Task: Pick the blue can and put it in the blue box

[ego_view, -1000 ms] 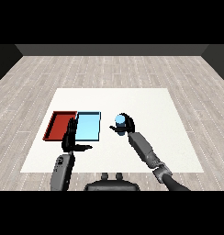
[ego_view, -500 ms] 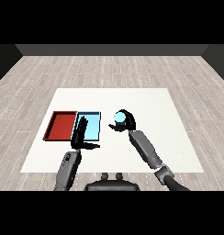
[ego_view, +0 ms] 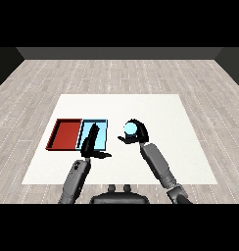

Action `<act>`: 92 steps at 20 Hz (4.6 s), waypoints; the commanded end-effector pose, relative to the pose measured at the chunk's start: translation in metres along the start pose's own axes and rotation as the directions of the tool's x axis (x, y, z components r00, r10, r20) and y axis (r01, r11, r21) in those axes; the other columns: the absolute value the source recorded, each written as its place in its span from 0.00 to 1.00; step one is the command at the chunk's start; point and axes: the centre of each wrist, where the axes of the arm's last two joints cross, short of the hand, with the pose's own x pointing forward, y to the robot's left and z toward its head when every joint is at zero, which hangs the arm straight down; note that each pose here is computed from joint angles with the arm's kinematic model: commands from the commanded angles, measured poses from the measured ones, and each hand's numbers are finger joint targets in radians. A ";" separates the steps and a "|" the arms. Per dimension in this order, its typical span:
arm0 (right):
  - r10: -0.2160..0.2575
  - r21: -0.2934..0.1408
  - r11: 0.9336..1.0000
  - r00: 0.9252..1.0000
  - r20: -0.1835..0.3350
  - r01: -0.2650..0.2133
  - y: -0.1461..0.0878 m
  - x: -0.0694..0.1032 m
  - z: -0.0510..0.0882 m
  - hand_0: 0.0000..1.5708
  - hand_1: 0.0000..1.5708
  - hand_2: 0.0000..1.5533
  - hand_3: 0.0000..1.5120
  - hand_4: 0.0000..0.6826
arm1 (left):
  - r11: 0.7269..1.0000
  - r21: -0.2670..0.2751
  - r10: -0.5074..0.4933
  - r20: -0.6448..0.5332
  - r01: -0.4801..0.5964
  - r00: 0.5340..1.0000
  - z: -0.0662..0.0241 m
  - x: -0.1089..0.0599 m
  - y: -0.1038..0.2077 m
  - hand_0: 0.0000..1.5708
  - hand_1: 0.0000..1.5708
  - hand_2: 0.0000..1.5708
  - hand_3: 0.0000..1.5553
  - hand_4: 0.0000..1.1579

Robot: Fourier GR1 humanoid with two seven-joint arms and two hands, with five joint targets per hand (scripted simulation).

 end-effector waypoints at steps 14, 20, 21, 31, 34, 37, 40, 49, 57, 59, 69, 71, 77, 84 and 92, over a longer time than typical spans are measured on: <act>-0.019 0.067 0.998 0.999 0.030 0.017 0.018 0.016 0.004 0.90 0.90 0.93 0.93 0.97 | 0.999 -0.042 -0.015 -0.106 0.010 0.994 -0.0048 -0.042 -0.054 0.00 0.00 0.00 0.00 0.00; -0.017 0.077 0.997 0.999 0.045 0.013 0.028 0.018 -0.003 0.89 0.89 0.93 0.93 0.99 | 0.998 -0.059 -0.032 -0.121 0.025 0.992 -0.0266 -0.048 -0.050 0.00 0.00 0.00 0.00 0.00; -0.005 0.078 0.997 0.999 0.043 0.001 0.045 0.007 -0.015 0.89 0.89 0.93 0.93 0.99 | 0.998 -0.055 -0.017 -0.130 0.009 0.991 -0.0224 -0.031 -0.054 0.00 0.00 0.00 0.00 0.00; -0.035 0.117 0.993 0.998 0.057 0.028 0.041 0.013 -0.009 0.89 0.89 0.92 0.92 0.96 | 0.996 -0.083 0.014 -0.143 -0.026 0.990 -0.0256 -0.040 -0.073 0.00 0.00 0.00 0.00 0.00; -0.040 0.139 0.990 0.997 0.072 0.030 0.051 0.021 0.006 0.90 0.90 0.92 0.92 0.95 | 0.997 -0.077 -0.003 -0.138 -0.007 0.990 -0.0281 -0.050 -0.064 0.00 0.00 0.00 0.00 0.00; -0.037 0.148 0.989 0.997 0.064 0.027 0.055 0.038 -0.003 0.91 0.91 0.92 0.92 0.92 | 0.996 -0.085 -0.023 -0.163 0.009 0.986 -0.0423 -0.048 -0.074 0.00 0.00 0.00 0.00 0.00; -0.032 0.147 0.989 0.998 0.048 0.024 0.054 0.029 0.012 0.90 0.90 0.93 0.93 0.90 | 0.995 -0.104 -0.013 -0.139 -0.002 0.990 -0.0429 -0.040 -0.064 0.00 0.00 0.00 0.00 0.00; -0.021 0.214 0.977 0.999 0.040 0.012 0.083 0.027 -0.002 0.89 0.89 0.93 0.92 0.89 | 0.967 -0.090 -0.244 -0.087 0.236 0.966 -0.0536 -0.039 -0.072 0.08 0.08 0.29 0.00 0.52; -0.014 0.239 0.971 0.998 0.061 -0.001 0.091 0.007 0.011 0.93 0.93 0.94 0.92 0.87 | 0.879 -0.169 -0.453 -0.002 0.446 0.892 -0.0429 -0.049 -0.087 0.00 0.00 0.10 0.00 0.27; -0.021 0.246 0.969 0.998 0.059 0.006 0.107 0.016 0.016 0.93 0.93 0.94 0.92 0.87 | 0.972 -0.011 -0.235 -0.049 0.235 0.971 -0.0392 -0.045 -0.087 0.00 0.00 0.04 0.00 0.61; -0.065 0.246 0.968 0.997 0.032 0.055 0.105 0.031 0.006 0.91 0.91 0.94 0.92 0.87 | 0.971 0.009 -0.237 -0.049 0.238 0.970 -0.0413 -0.044 -0.085 0.40 0.40 0.46 0.33 0.57; -0.061 0.231 0.972 0.997 0.046 0.049 0.088 0.007 0.006 0.92 0.92 0.94 0.92 0.85 | 0.993 0.016 -0.112 -0.081 0.114 0.990 -0.0187 -0.053 -0.081 0.58 0.58 0.60 0.53 0.56; -0.182 0.208 0.962 0.983 0.003 0.177 0.088 0.027 0.014 0.79 0.79 0.83 0.81 0.40 | 0.989 0.031 -0.137 -0.178 0.145 0.975 -0.0425 -0.053 -0.074 1.00 1.00 0.98 0.95 0.57; -0.123 0.195 0.973 0.992 -0.010 0.123 0.082 0.024 0.007 0.00 0.00 0.00 0.00 0.00 | 0.992 0.048 -0.110 -0.149 0.118 0.983 -0.0214 -0.050 -0.082 1.00 1.00 0.97 0.93 0.95; -0.134 0.164 0.977 0.991 -0.011 0.134 0.051 0.026 0.027 0.00 0.00 0.00 0.00 0.00 | 0.986 0.027 -0.159 -0.133 0.164 0.978 -0.0254 -0.062 -0.067 1.00 1.00 1.00 0.96 0.98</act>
